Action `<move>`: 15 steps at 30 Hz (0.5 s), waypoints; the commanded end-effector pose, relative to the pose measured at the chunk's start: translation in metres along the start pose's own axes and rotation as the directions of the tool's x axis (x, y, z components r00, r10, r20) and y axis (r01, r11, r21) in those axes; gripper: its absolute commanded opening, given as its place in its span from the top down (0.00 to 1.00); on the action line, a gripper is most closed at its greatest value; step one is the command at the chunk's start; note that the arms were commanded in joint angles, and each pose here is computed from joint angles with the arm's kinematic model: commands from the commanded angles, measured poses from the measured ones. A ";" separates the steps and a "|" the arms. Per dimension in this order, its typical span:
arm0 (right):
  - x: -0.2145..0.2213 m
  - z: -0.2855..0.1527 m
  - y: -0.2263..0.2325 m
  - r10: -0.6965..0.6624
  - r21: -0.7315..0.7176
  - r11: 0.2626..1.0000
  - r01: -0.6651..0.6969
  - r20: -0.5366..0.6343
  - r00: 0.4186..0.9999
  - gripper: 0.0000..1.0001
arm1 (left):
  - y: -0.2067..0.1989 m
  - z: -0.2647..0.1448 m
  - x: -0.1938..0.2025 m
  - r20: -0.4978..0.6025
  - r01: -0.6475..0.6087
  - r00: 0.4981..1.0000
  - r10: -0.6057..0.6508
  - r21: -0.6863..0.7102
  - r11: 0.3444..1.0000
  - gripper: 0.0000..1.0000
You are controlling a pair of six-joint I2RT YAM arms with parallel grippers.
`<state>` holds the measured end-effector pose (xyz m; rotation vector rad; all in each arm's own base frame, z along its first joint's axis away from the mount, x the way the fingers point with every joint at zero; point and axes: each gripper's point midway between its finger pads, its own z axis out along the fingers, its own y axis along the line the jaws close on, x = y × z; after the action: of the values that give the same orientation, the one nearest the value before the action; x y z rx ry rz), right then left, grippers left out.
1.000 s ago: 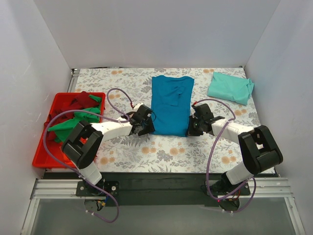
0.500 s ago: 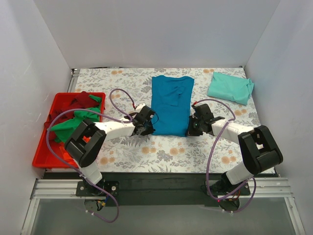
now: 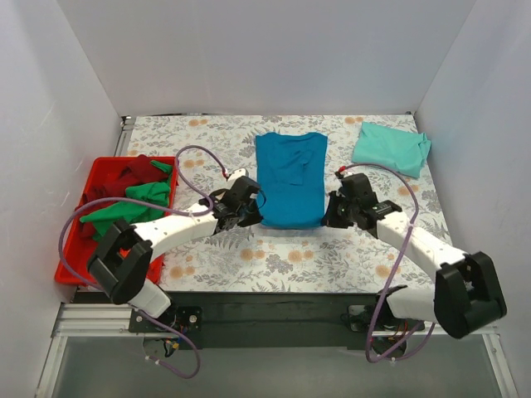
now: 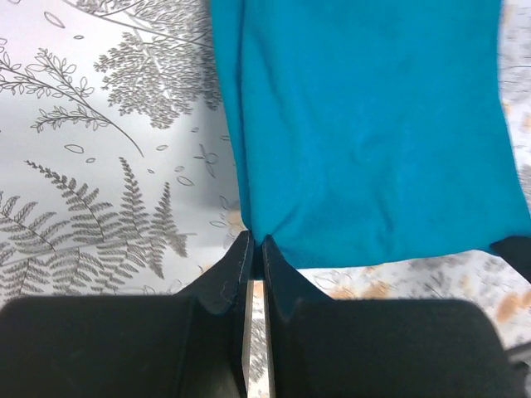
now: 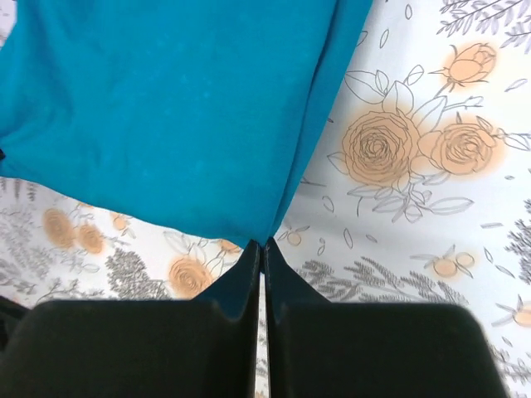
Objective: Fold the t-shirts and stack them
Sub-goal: Fold the tshirt
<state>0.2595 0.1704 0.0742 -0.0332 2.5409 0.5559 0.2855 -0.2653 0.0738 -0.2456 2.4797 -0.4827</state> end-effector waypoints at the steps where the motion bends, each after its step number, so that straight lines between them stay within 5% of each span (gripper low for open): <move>1: -0.011 -0.029 0.006 -0.028 0.004 1.000 0.027 0.042 0.999 0.99 | -0.023 -0.037 -0.018 0.053 0.000 0.999 -0.005 0.077 0.997 1.00; 15: 0.013 -0.115 0.033 -0.016 -0.079 0.997 0.025 0.116 0.993 0.99 | -0.057 -0.127 0.026 0.023 0.066 0.997 -0.073 0.227 0.972 1.00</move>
<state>0.1976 0.1598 0.1446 -0.0992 2.4332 0.6098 0.2045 -0.2986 0.1765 -0.1697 2.3548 -0.8070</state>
